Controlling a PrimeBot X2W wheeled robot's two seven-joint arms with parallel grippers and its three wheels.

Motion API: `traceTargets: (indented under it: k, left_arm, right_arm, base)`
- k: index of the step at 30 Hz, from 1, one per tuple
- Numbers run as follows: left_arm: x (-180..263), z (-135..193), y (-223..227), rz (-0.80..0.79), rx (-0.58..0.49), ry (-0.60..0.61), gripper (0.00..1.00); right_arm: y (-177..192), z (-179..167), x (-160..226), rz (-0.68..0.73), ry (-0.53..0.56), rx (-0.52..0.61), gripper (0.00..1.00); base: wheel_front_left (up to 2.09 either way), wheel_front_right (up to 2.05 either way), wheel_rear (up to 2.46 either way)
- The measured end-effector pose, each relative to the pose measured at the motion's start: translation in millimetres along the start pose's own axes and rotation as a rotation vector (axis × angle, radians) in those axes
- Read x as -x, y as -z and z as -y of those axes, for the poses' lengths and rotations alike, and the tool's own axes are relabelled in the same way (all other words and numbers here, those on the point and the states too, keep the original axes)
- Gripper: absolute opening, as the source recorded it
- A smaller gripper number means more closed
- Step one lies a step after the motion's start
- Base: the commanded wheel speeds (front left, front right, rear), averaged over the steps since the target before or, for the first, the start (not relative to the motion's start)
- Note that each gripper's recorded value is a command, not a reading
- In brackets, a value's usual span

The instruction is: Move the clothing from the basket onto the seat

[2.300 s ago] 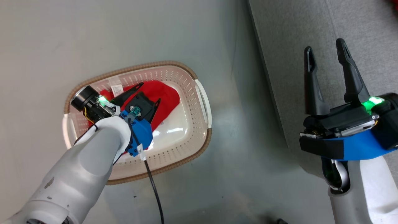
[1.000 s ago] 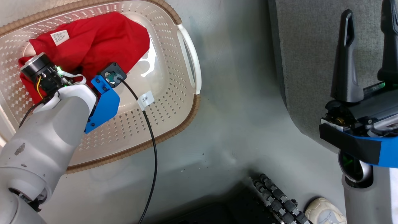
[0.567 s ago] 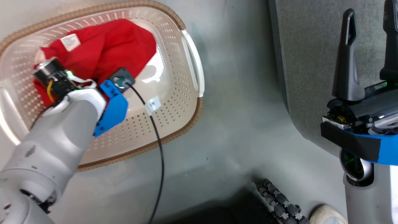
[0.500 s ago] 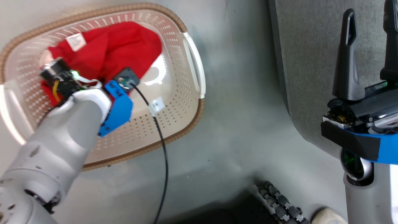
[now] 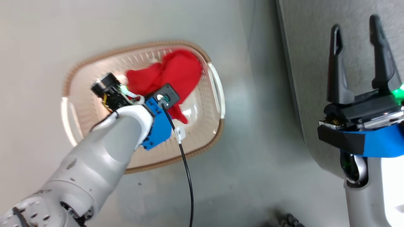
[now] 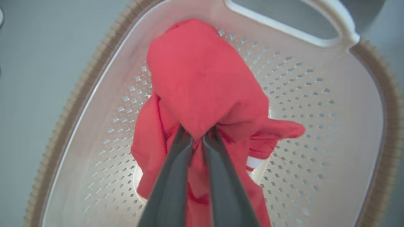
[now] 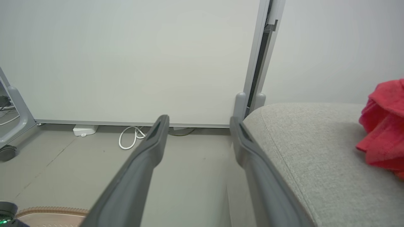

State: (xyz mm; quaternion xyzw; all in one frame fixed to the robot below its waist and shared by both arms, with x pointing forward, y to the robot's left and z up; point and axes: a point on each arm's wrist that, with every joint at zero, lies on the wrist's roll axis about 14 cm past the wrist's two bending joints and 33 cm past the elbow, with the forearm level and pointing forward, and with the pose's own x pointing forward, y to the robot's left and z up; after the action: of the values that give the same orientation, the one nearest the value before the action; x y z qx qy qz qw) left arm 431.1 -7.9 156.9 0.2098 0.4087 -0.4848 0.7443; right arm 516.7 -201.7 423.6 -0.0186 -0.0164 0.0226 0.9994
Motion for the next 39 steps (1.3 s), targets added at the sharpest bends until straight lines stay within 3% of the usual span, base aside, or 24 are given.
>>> traceTargets:
  k: [23,39]
  left_arm:
    - [186.5,-36.1,-154.5,0.576,0.157,-0.329,0.00]
    - [309.8,-2.7,-214.8,0.927,0.101,-0.458,0.00]
  right_arm:
    - [-91.4,-23.0,62.9,0.113,-0.032,-0.048,1.00]
    - [-125.1,-38.4,109.9,0.173,-0.066,-0.095,1.00]
  base:
    - [0.00,0.00,0.00]
    - [0.00,0.00,0.00]
